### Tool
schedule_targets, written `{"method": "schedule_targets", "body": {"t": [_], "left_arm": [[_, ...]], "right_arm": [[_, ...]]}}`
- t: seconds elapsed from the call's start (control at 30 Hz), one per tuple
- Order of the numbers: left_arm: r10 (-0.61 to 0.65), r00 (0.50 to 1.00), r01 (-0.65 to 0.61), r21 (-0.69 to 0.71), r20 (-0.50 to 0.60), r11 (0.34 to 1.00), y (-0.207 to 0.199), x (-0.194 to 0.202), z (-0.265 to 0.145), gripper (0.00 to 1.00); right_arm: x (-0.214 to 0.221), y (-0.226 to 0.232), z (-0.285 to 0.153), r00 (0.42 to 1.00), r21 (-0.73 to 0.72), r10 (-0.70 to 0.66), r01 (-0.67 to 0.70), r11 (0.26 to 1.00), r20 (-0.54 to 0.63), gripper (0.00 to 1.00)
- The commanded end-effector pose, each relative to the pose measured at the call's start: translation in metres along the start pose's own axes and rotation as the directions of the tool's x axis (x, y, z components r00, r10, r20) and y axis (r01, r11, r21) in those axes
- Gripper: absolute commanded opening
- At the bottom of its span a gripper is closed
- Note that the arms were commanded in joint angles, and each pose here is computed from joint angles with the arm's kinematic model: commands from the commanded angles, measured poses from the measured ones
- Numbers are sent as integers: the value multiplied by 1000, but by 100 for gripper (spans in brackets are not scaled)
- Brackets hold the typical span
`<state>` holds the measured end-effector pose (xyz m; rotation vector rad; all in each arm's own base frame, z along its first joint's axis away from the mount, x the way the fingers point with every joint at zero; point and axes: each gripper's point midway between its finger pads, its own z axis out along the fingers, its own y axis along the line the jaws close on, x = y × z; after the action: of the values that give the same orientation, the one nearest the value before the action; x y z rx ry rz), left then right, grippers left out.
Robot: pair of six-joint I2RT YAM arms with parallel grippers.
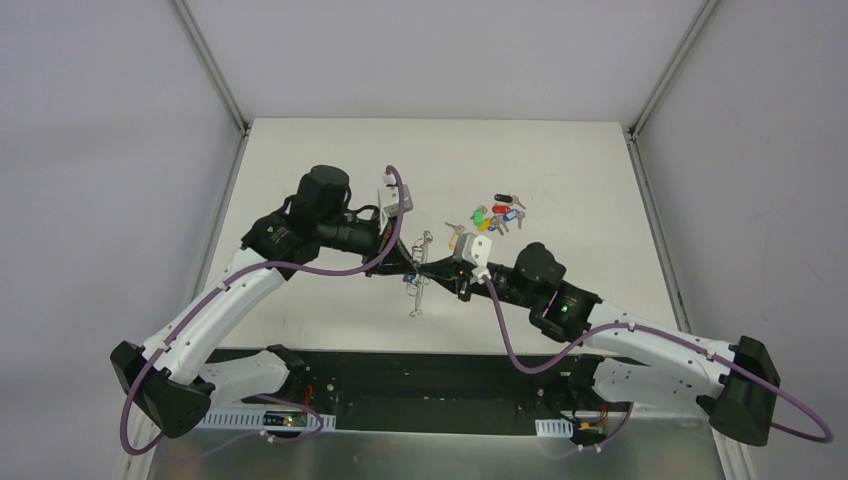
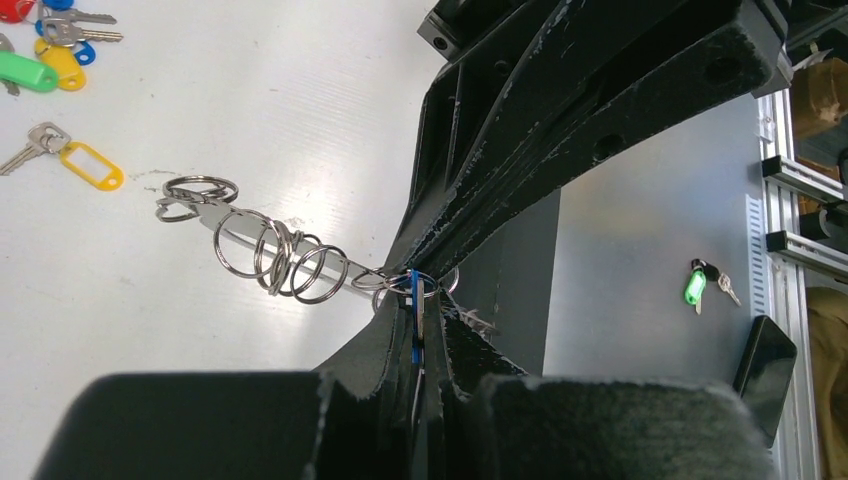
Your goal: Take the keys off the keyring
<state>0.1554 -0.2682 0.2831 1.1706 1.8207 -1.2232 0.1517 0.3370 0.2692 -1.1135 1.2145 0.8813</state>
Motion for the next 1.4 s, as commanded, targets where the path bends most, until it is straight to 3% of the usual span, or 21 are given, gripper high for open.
{"method": "schedule_targets", "body": {"t": [0.0,0.17,0.43,0.57,0.63,0.7,1.37], "left_arm": [[11,1000,-11,9,29,1000,-10,-13,-4,0],[-69,998,67,-125,-13,990,16,-9,-2,0],[-166,985,157,-149,-50,976,22,-9,3,0],[-140,989,132,-127,-52,983,18,-9,2,0],[-123,991,117,-120,-49,986,15,-9,0,0],[-121,992,115,-113,-47,987,13,-8,-1,0],[-126,990,120,-86,-64,989,9,-5,4,0]], "right_arm": [[-33,-10,-3,993,57,-58,53,997,98,0],[-39,9,-18,982,-19,-107,111,994,153,0],[-42,39,-30,976,-177,-137,167,970,167,0],[-36,24,-32,984,-92,-125,137,986,128,1],[-32,12,-32,987,-23,-120,123,992,105,19],[-29,3,-32,990,25,-113,111,993,86,25],[-25,-12,5,994,58,-92,88,994,64,31]]}}
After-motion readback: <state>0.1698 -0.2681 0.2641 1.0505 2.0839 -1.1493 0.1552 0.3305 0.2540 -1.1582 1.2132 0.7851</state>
